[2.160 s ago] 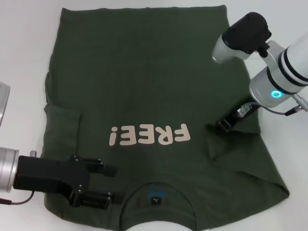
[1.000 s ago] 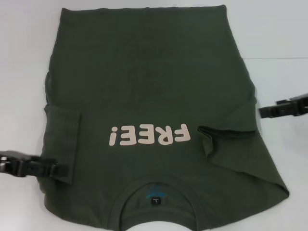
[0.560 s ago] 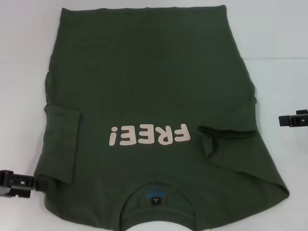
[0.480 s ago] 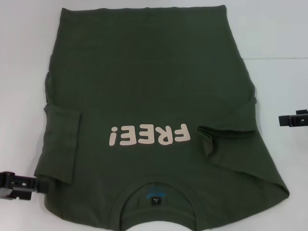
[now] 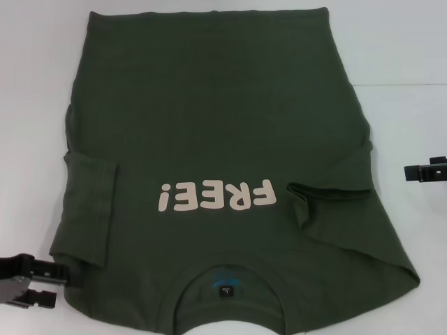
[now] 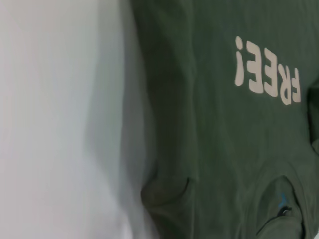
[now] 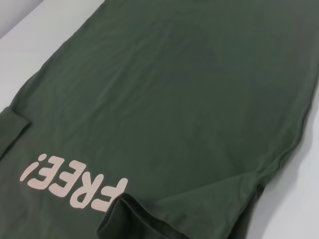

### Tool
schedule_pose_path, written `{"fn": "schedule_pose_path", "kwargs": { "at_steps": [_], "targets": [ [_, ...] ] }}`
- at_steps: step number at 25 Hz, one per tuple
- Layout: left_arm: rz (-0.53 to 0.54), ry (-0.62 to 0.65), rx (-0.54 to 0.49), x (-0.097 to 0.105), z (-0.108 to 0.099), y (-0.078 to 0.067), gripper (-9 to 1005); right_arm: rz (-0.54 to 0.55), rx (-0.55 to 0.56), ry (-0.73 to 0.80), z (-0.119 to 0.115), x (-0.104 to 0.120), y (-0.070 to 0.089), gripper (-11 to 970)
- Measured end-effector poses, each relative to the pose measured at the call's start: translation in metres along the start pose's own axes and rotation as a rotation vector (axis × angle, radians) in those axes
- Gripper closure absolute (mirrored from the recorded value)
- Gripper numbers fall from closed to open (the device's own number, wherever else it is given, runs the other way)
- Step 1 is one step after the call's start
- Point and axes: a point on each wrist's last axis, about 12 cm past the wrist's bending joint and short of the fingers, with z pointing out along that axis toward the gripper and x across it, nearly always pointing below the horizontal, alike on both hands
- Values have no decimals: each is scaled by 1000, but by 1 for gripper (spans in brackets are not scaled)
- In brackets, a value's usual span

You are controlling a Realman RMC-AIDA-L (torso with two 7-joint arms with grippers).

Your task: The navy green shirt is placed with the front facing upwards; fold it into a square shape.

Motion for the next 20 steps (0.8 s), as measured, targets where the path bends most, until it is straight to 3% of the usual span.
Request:
{"fn": "schedule_pose_path", "kwargs": {
  "at_steps": [8,20],
  "targets": [
    [-102,47,23,1,7,-3,215,-18,23,-12,5,2,-2,196],
    [-127,75,-19,-8,22,-7,216,-26,18,-12,11,4,-5,196]
  ]
}}
